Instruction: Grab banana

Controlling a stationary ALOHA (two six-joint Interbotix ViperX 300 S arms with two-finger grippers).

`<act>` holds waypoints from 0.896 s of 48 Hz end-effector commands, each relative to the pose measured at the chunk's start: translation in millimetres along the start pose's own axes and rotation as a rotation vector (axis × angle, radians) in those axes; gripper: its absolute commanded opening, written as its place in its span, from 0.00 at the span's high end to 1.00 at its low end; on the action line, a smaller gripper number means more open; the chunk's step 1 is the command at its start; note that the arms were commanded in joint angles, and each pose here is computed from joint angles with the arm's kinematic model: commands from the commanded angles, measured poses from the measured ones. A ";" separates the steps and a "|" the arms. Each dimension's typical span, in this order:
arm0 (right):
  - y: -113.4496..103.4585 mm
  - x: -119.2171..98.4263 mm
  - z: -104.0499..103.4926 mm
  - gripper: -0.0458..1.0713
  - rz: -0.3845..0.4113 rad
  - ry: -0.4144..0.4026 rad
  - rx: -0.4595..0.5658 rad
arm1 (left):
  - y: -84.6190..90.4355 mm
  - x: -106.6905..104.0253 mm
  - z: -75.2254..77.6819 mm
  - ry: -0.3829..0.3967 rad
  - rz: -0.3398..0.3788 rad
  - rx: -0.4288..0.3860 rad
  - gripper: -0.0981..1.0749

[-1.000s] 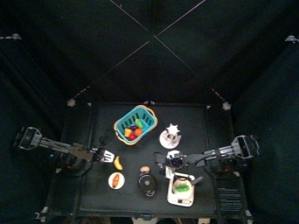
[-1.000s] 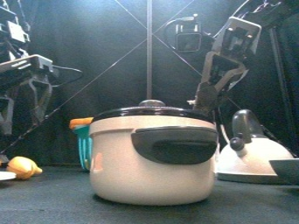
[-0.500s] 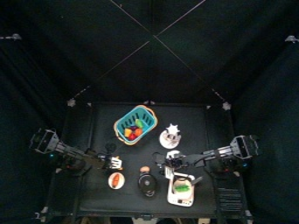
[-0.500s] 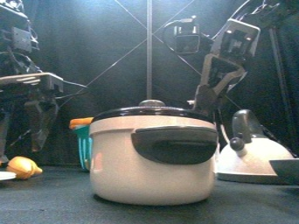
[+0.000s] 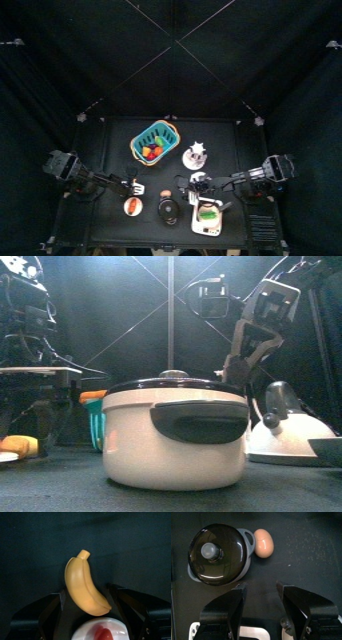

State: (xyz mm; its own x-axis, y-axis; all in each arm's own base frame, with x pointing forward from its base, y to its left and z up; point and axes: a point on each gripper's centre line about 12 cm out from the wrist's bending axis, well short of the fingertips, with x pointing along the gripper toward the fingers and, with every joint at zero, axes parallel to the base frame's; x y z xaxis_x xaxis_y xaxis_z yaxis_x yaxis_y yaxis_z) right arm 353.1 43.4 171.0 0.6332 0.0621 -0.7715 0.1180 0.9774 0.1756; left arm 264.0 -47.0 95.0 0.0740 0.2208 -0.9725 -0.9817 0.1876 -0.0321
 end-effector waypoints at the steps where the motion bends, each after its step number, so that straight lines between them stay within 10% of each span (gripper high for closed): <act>1: 2.4 -5.0 7.9 0.19 0.009 -0.028 0.004 | -6.3 -4.5 1.3 -0.001 -0.025 -0.005 0.12; 43: 4.6 -7.8 18.9 0.19 0.015 -0.055 0.000 | 1.7 -40.3 5.2 -0.090 -0.107 0.114 0.26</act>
State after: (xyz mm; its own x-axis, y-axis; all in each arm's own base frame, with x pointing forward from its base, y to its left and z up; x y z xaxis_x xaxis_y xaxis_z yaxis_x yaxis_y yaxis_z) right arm 356.3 43.8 174.4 0.6414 0.0632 -0.7646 0.1184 0.9765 0.1800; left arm 258.8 -49.2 128.3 0.1664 0.2731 -0.9475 -0.9518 0.2955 -0.0820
